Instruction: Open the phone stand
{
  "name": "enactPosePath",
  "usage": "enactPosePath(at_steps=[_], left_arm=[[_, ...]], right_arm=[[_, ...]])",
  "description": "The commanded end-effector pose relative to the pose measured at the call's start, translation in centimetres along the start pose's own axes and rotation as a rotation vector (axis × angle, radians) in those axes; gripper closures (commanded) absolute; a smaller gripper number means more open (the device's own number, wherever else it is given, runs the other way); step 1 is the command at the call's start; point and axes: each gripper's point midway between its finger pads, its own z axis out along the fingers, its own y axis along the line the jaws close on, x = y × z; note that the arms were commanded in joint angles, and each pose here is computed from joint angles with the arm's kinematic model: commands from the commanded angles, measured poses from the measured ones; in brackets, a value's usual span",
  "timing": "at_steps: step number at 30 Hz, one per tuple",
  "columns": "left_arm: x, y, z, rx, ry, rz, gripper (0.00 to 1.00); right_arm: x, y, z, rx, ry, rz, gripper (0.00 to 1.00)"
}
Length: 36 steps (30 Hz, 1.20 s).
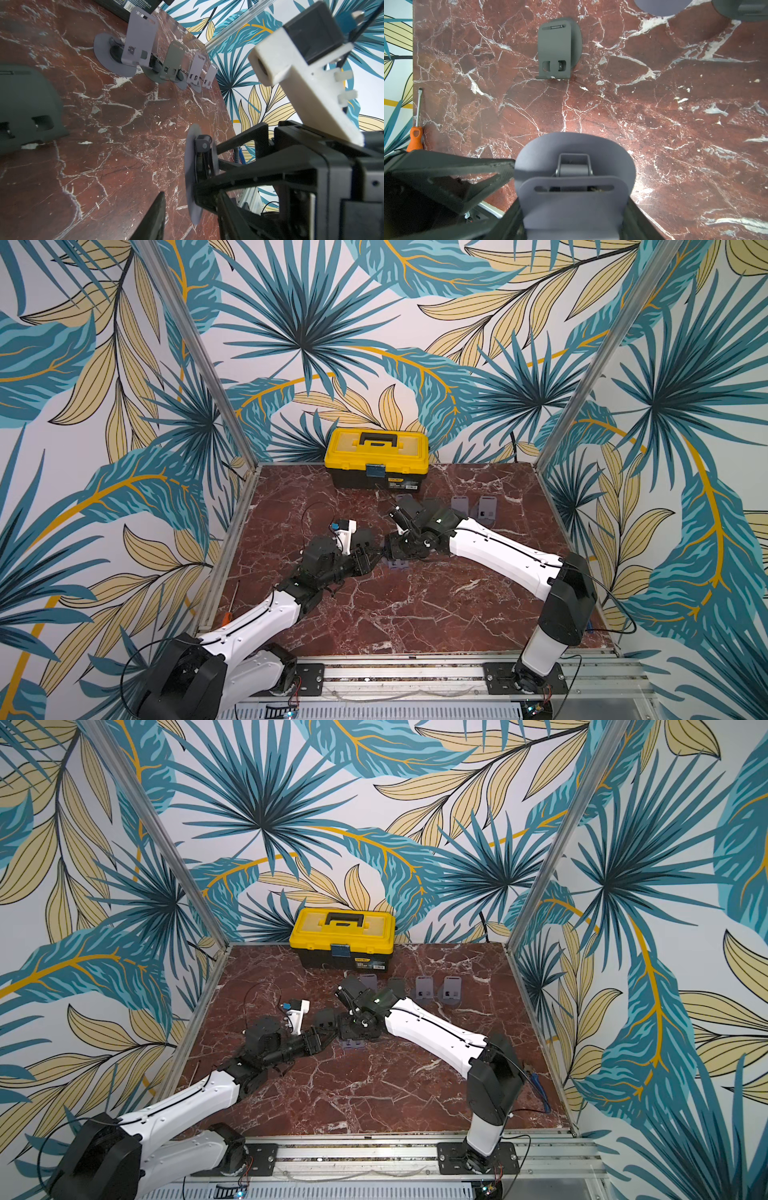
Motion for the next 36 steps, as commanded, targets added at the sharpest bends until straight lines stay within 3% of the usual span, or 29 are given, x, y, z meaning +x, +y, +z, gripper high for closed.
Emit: enactPosePath(at_steps=[1, 13, 36], left_arm=[[0.0, -1.2, -0.2, 0.04, -0.024, 0.021, 0.59], [1.2, -0.8, -0.9, 0.019, -0.044, -0.009, 0.59], [0.2, -1.7, 0.8, 0.024, -0.033, 0.035, 0.62]], right_arm=[[-1.0, 1.6, -1.7, -0.08, -0.06, 0.004, 0.59], [-1.5, 0.7, -2.5, -0.093, -0.093, 0.013, 0.59], [-1.5, 2.5, -3.1, -0.179, -0.07, -0.001, 0.59]])
